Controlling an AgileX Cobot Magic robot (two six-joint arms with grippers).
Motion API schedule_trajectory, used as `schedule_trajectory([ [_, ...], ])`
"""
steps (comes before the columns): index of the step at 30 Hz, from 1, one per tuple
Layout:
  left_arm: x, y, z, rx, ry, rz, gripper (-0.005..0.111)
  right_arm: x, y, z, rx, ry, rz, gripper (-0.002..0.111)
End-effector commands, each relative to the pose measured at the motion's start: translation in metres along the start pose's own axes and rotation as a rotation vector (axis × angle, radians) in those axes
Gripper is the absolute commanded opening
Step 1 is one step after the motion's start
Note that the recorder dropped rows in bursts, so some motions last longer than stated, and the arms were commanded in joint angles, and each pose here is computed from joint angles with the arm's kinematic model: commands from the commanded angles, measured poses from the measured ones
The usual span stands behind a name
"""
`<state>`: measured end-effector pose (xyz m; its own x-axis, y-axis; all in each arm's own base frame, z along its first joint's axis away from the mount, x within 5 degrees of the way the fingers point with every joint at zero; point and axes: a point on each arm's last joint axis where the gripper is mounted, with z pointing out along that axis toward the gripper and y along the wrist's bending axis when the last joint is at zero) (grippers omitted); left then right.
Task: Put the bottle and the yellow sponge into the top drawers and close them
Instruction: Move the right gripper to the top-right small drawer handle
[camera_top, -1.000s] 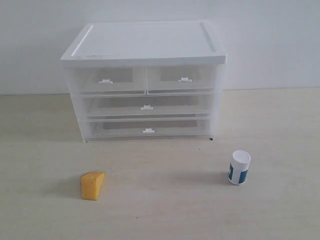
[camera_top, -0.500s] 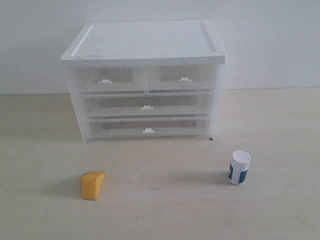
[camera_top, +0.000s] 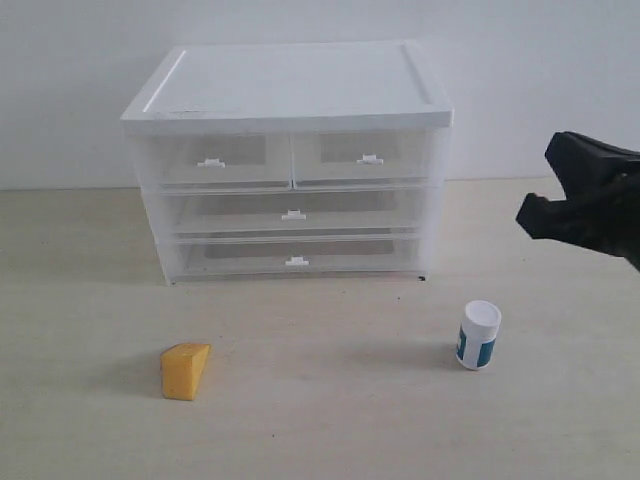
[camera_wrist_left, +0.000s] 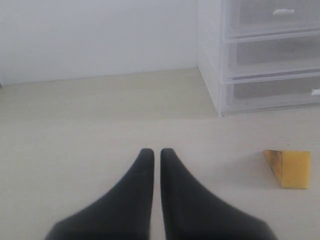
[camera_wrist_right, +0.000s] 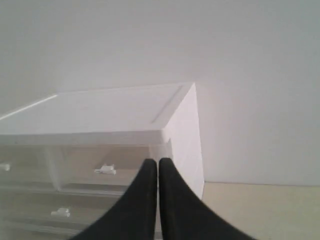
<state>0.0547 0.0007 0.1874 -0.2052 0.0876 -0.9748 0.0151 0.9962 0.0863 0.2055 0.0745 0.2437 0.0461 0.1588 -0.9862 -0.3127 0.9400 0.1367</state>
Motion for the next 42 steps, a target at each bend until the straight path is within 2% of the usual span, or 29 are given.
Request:
schedule_trajectory([
  [1,0.001,0.000,0.000,-0.001,0.002,-0.012,0.004,0.013,0.017,0.005,0.075,-0.029,-0.042,0.000],
  [5,0.001,0.000,0.000,-0.001,0.002,-0.012,0.004,0.028,0.035,0.009,0.032,-0.042,-0.047,0.000],
  [9,0.001,0.000,0.000,-0.001,0.002,-0.012,0.004,0.052,0.046,0.017,0.056,0.014,-0.048,0.000],
  [17,0.001,0.000,0.000,-0.001,0.002,-0.012,0.004,0.086,0.074,0.053,-0.002,0.076,-0.100,0.000],
  [22,0.001,0.000,0.000,-0.001,0.002,-0.012,0.004,0.102,0.080,0.070,0.001,0.094,-0.114,0.000],
  [25,0.001,0.000,0.000,-0.001,0.002,-0.012,0.004,0.109,0.084,0.078,0.003,0.097,-0.082,0.011],
  [27,0.001,0.000,0.000,-0.001,0.002,-0.012,0.004,0.111,0.086,0.083,0.003,0.095,-0.056,0.022],
  [28,0.001,0.000,0.000,-0.001,0.002,-0.012,0.004,0.112,0.087,0.085,0.004,0.092,-0.037,0.034],
  [31,0.001,0.000,0.000,-0.001,0.002,-0.012,0.004,0.111,0.088,0.092,0.025,0.076,-0.010,0.050],
  [33,0.001,0.000,0.000,-0.001,0.002,-0.012,0.004,0.109,0.089,0.099,0.059,0.055,0.028,0.053],
  [42,0.001,0.000,0.000,-0.001,0.002,-0.012,0.004,0.106,0.097,0.129,0.126,-0.009,0.035,0.053],
])
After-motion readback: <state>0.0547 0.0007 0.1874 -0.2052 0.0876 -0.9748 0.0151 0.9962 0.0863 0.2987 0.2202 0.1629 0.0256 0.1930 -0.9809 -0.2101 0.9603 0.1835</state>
